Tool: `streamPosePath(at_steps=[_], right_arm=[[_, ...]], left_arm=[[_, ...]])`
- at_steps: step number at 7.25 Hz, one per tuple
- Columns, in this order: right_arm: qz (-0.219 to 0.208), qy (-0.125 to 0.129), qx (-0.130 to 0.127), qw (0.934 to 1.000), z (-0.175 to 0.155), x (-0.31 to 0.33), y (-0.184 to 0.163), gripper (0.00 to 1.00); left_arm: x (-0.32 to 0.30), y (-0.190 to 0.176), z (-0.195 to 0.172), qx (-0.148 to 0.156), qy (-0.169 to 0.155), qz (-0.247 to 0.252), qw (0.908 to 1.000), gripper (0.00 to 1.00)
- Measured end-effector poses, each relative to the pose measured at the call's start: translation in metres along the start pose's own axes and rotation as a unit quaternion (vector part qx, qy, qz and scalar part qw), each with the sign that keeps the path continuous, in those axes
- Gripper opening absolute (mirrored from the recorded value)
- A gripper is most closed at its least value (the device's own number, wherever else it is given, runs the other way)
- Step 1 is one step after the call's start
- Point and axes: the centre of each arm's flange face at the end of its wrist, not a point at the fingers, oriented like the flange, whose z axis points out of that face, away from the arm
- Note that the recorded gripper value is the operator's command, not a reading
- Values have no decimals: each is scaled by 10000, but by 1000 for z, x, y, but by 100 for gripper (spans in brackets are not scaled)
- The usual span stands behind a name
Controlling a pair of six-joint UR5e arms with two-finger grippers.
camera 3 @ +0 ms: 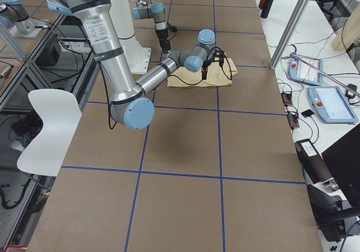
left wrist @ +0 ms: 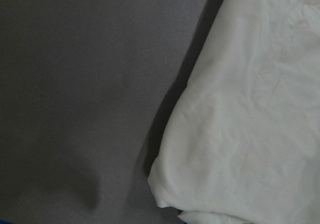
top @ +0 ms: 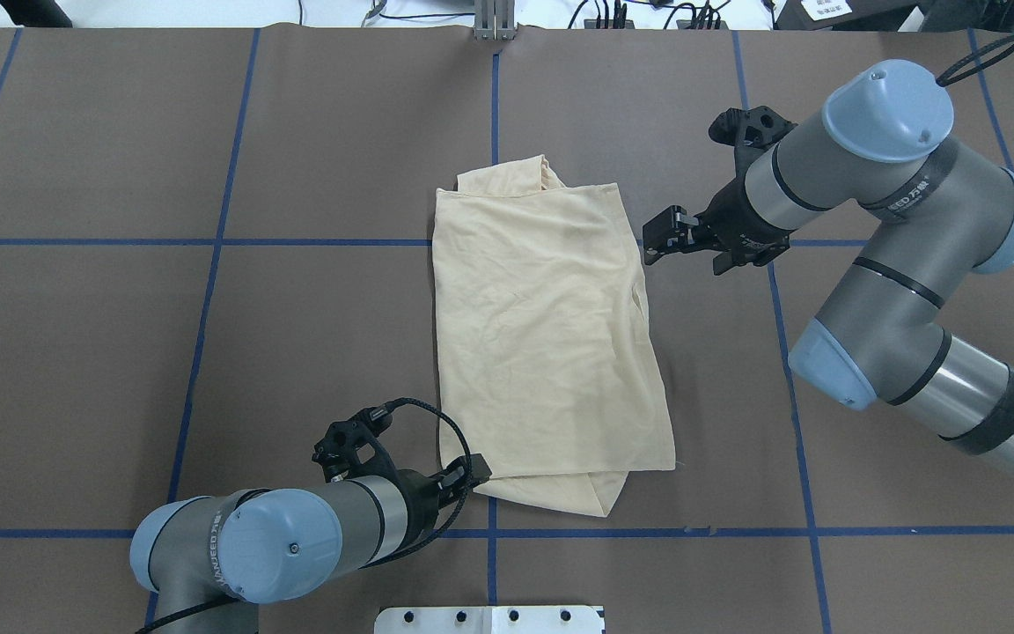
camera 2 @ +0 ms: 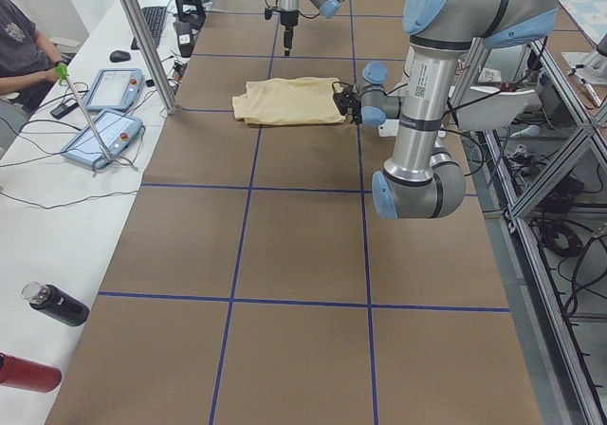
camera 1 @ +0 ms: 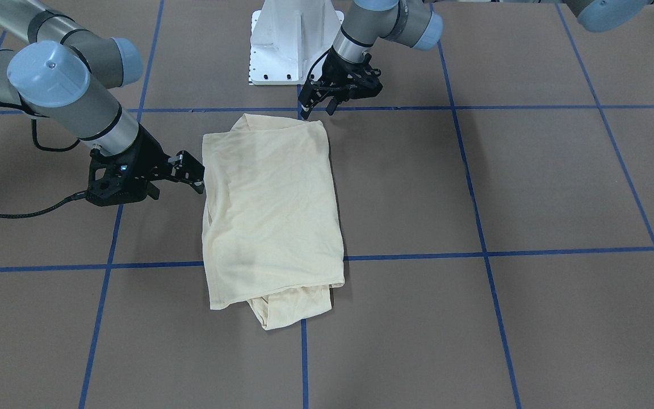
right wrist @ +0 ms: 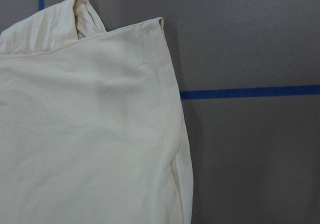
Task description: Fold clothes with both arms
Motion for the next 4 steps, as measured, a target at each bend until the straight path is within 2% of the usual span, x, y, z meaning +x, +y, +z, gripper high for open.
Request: streamPosePath(at_steps=[4], right_arm=[[3,14,-28,10000,3,1,1,100]], left_arm=[[2,-1,12,59,-64,14,10000,82]])
